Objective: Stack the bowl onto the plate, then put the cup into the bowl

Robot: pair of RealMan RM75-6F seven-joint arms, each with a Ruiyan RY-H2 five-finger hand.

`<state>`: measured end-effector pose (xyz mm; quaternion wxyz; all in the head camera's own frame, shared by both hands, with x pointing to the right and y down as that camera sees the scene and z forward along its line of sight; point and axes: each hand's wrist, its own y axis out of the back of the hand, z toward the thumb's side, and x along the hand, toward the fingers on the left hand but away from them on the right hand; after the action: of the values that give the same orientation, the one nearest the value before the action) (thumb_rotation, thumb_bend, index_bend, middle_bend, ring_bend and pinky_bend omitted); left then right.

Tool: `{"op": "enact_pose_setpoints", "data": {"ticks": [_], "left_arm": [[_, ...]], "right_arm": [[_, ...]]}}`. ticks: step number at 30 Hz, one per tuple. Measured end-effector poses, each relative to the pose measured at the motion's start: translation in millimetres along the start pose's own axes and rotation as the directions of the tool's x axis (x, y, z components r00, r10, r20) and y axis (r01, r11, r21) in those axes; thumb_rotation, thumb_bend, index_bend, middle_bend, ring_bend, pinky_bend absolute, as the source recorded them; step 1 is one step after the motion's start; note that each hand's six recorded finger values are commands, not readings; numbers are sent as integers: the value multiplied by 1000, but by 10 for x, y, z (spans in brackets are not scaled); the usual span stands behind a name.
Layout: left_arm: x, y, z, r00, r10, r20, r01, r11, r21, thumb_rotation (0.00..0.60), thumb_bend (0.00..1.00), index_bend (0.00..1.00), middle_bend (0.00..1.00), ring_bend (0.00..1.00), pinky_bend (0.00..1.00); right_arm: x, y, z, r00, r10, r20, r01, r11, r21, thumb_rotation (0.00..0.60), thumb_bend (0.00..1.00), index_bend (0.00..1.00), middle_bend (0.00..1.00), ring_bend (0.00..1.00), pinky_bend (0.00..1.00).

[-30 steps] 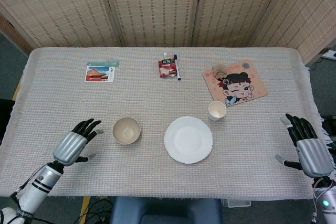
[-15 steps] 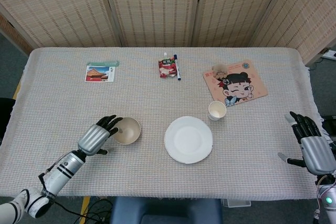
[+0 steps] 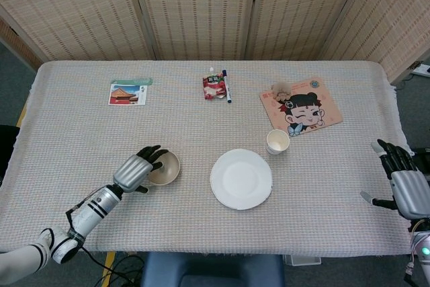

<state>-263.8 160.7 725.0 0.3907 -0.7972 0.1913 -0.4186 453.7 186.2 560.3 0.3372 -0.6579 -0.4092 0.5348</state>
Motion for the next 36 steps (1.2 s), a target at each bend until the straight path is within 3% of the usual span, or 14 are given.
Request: {"op": "enact_pose_setpoints", "data": {"ticks": [25,36], "left_arm": [[29,-29,-43,999,41,-16,-41,999,28,600,225,653,242,0,152],[41,-57,-6,996,77,-32,-77,997,22,600,225,669,257,0,152]], "right_arm": [[-2,20,0,1000,-12,3,12,1000,0,600,66,0,0,0,0],[-8,25,3,1000,-16,-1,16,1000,-1,600,66,0,0,0,0]]}}
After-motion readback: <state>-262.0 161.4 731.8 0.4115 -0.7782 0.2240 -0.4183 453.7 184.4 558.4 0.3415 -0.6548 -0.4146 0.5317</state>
